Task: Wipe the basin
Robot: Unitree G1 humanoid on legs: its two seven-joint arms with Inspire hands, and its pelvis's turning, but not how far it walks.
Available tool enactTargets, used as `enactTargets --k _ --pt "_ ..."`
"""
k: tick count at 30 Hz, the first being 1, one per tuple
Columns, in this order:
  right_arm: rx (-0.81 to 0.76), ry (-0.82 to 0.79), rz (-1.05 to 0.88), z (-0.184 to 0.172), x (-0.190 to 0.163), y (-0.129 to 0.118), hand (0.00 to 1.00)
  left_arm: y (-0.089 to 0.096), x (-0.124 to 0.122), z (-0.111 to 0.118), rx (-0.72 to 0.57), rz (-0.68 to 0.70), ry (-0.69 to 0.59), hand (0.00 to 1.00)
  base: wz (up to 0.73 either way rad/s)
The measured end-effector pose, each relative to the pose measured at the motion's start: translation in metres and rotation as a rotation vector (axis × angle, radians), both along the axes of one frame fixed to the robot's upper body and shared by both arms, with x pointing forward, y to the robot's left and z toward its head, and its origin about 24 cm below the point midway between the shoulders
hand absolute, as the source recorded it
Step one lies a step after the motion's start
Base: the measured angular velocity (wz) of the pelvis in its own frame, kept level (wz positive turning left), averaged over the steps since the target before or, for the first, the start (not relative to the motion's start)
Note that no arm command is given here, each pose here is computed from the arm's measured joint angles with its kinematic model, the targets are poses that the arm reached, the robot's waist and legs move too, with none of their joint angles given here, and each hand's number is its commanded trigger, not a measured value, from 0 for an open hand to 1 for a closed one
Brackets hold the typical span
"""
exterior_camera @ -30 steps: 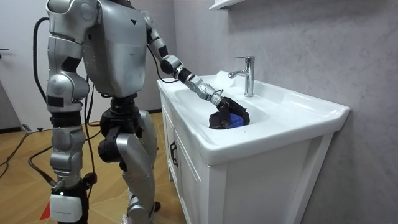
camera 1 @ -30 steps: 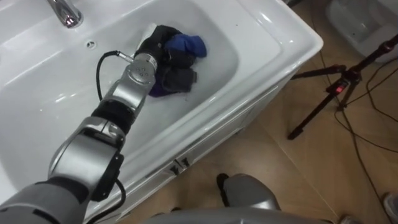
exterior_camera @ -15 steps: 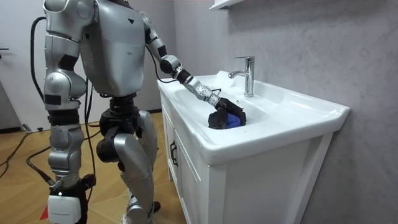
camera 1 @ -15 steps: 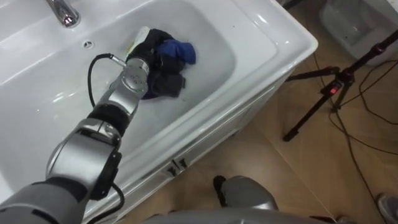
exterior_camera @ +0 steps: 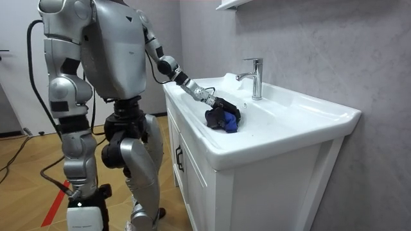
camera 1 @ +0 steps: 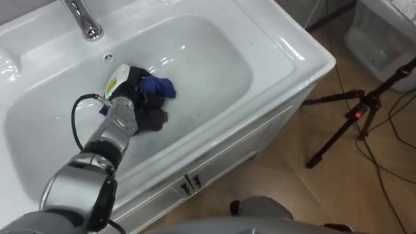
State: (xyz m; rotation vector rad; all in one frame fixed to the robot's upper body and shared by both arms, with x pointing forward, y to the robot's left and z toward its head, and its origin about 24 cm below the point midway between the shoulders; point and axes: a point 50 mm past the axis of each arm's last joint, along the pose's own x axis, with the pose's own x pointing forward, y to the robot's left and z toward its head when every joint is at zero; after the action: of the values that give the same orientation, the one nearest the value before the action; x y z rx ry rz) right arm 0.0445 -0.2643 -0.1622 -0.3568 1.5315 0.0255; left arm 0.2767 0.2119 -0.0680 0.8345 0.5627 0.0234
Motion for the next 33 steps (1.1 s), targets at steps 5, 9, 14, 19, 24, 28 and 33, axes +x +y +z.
enactTargets --k 5,9,14,19,24,28,33 --pt "-0.024 -0.002 -0.010 0.001 0.000 -0.002 0.00 0.003 -0.007 -0.004 0.026 0.001 0.009 1.00 0.18" --pt "-0.031 0.004 0.000 0.001 0.000 -0.003 0.00 0.006 -0.011 -0.007 0.071 -0.023 0.018 1.00 0.21" --pt "-0.058 0.001 -0.017 0.002 -0.003 -0.007 0.00 0.011 -0.020 -0.011 0.108 -0.006 0.013 1.00 0.01" --pt "-0.073 0.006 -0.034 0.003 -0.008 -0.011 0.00 0.028 -0.032 -0.012 0.181 -0.001 0.007 1.00 0.19" --pt "-0.105 0.012 0.051 0.005 -0.006 -0.016 0.00 0.029 -0.045 -0.017 0.242 -0.039 0.007 1.00 0.09" --pt "-0.126 0.034 0.089 0.006 -0.005 -0.019 0.00 0.027 -0.055 -0.017 0.240 -0.049 -0.019 1.00 0.16" --pt "-0.129 0.012 0.083 0.007 -0.002 -0.021 0.00 0.025 -0.064 -0.018 0.240 -0.081 -0.013 1.00 0.16"
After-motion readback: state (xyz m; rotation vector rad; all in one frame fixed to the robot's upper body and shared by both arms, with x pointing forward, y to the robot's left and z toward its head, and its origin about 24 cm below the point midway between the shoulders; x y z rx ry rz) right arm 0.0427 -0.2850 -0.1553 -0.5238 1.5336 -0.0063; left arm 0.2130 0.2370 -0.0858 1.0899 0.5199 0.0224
